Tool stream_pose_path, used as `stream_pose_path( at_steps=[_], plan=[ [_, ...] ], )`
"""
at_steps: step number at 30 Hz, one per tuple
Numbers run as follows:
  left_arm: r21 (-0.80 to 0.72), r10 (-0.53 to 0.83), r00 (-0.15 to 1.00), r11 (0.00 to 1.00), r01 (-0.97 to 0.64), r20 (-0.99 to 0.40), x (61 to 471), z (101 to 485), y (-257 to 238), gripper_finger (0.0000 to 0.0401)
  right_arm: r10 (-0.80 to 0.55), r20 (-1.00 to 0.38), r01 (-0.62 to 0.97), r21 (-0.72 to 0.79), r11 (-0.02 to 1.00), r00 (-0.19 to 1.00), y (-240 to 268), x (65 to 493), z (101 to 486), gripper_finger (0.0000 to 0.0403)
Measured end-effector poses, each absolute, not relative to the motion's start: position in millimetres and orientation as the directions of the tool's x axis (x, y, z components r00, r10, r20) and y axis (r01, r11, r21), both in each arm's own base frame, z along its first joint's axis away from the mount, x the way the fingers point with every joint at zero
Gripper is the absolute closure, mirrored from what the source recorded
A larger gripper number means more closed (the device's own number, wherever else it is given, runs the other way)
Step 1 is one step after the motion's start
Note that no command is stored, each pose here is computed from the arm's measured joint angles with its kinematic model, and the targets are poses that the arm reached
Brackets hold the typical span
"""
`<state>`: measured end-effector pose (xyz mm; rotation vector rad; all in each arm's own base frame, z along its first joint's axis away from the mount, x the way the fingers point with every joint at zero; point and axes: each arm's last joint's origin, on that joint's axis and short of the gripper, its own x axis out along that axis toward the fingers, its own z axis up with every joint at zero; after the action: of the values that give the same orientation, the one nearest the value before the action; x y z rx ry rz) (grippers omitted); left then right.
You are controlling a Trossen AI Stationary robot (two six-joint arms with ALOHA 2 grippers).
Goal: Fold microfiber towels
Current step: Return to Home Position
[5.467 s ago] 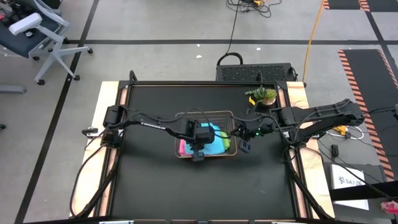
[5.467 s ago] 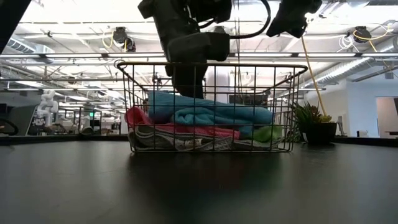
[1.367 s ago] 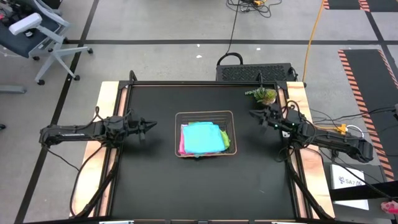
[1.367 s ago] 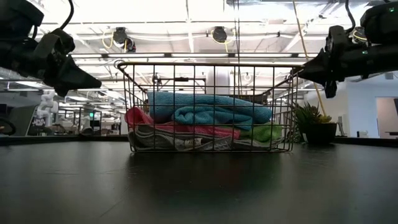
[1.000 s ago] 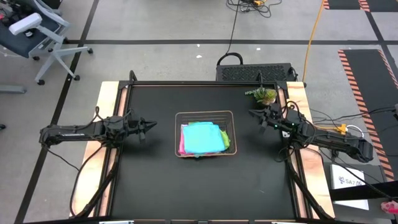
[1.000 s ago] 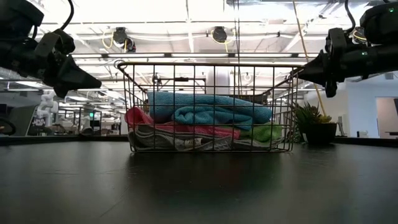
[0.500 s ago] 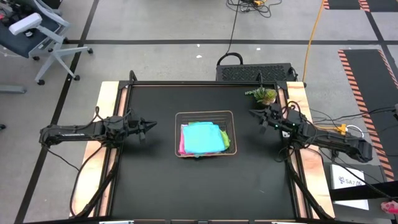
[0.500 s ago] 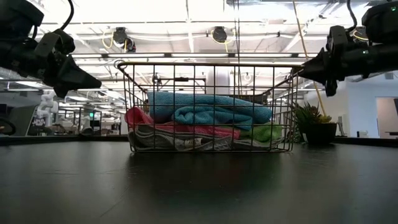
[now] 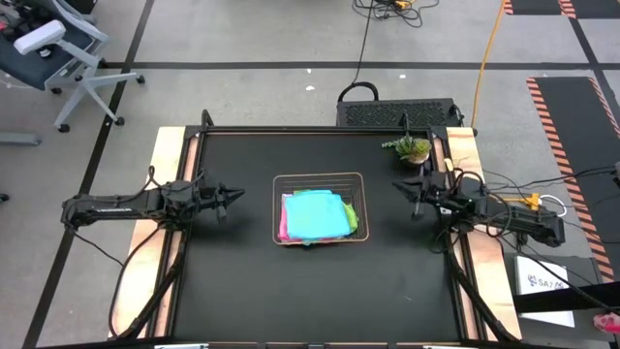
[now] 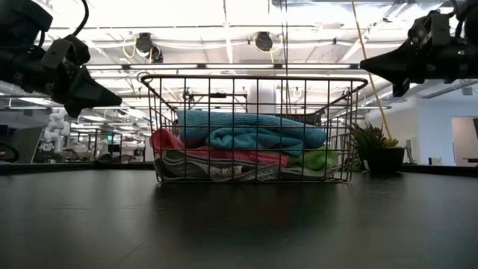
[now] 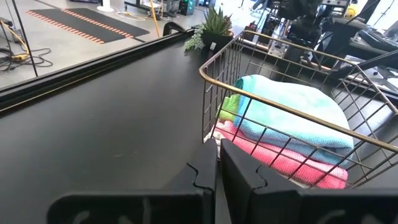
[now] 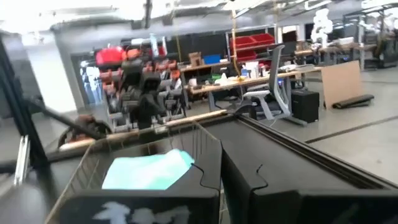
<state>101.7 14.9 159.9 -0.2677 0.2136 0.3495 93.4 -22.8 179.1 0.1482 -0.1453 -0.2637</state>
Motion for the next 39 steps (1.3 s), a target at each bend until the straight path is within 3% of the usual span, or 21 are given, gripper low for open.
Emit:
stream_pose_path(
  at_steps=[8, 39],
  plan=[
    [-0.22, 0.307, 0.918, 0.905, -0.363, -0.251, 101.7, 159.7, 14.8, 0.038, -0.21, 0.109, 0.192, 0.152, 0.969, 0.972, -17.0, 94.7, 177.7, 0.0403],
    [-0.22, 0.307, 0.918, 0.905, -0.363, -0.251, 101.7, 159.7, 14.8, 0.038, -0.21, 0.098, 0.194, 0.152, 0.969, 0.973, -17.0, 95.5, 176.9, 0.0403]
  ],
)
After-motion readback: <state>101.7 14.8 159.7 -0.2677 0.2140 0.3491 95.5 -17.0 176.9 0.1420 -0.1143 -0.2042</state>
